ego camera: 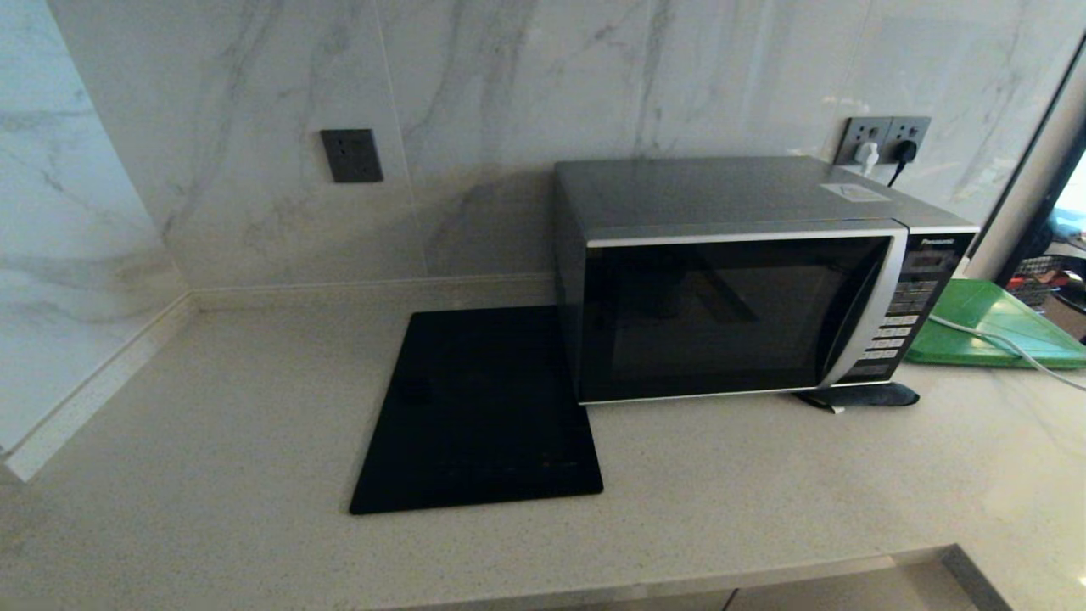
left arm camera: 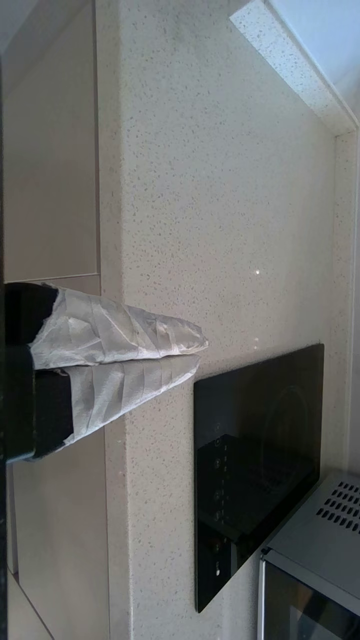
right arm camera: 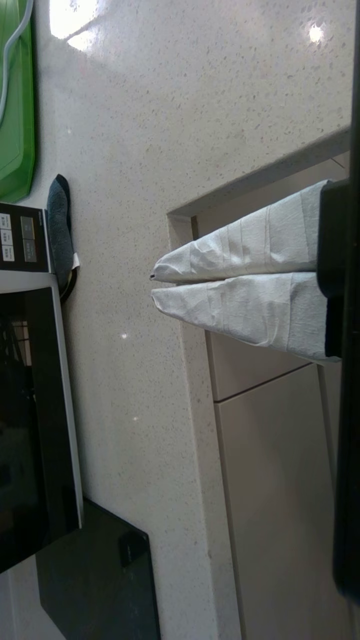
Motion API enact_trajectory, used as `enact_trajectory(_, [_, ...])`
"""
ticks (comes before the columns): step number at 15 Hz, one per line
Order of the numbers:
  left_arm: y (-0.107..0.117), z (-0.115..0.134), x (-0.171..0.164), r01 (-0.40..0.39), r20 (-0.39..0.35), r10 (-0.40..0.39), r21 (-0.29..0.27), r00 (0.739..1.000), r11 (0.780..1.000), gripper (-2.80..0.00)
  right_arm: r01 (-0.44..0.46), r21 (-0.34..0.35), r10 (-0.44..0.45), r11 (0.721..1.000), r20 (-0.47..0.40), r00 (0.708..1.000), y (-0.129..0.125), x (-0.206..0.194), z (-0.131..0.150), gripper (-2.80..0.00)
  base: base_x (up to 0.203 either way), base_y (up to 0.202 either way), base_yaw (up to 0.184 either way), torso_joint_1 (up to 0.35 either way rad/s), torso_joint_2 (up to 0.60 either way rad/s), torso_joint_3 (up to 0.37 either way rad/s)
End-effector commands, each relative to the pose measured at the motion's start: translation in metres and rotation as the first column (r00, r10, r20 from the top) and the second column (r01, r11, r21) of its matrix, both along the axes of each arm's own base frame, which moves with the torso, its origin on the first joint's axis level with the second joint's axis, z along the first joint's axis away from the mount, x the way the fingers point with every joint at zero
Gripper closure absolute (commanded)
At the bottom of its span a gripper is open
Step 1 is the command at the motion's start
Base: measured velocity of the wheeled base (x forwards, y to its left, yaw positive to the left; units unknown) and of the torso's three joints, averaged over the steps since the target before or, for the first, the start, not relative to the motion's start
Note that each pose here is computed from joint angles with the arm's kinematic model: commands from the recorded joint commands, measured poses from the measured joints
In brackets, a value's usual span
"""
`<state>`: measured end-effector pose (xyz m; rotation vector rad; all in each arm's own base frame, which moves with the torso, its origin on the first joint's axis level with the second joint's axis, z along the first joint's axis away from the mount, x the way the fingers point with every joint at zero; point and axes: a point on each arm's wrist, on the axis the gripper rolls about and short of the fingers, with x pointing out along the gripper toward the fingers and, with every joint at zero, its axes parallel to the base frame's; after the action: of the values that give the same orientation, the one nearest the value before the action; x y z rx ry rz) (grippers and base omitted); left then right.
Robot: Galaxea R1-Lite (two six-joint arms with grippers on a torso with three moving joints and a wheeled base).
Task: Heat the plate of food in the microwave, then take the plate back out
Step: Open the microwave oven
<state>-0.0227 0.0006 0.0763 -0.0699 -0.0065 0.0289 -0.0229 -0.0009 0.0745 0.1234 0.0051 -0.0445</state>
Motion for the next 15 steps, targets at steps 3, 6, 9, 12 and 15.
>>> enact_trajectory(3, [0.0000, 0.0000, 0.0000, 0.000, 0.001, 0.000, -0.001, 1.000, 1.000, 0.00, 0.000, 0.001, 0.000, 1.000, -0.003, 1.000, 0.0000, 0.0002, -0.0004, 0.00, 0.000, 0.000, 0.000, 0.000, 0.00, 0.000])
enact_trajectory(6, [0.0000, 0.0000, 0.0000, -0.001, 0.001, 0.001, -0.001, 1.000, 1.000, 0.00, 0.000, 0.001, 0.000, 1.000, -0.003, 1.000, 0.0000, 0.0002, -0.0004, 0.00, 0.000, 0.000, 0.000, 0.000, 0.00, 0.000])
enact_trajectory(9, [0.0000, 0.0000, 0.0000, 0.000, 0.001, 0.000, -0.001, 1.000, 1.000, 0.00, 0.000, 0.001, 0.000, 1.000, -0.003, 1.000, 0.0000, 0.0002, -0.0004, 0.00, 0.000, 0.000, 0.000, 0.000, 0.00, 0.000])
enact_trajectory(12, [0.0000, 0.0000, 0.0000, 0.000, 0.001, 0.000, -0.001, 1.000, 1.000, 0.00, -0.001, -0.007, 0.001, 1.000, -0.003, 1.000, 0.0000, 0.0002, -0.0004, 0.00, 0.000, 0.000, 0.000, 0.000, 0.00, 0.000])
enact_trajectory(15, [0.0000, 0.0000, 0.0000, -0.002, 0.001, 0.002, -0.001, 1.000, 1.000, 0.00, 0.004, -0.005, -0.004, 1.000, 0.006, 1.000, -0.0001, -0.0007, 0.0027, 0.00, 0.000, 0.000, 0.000, 0.000, 0.00, 0.000])
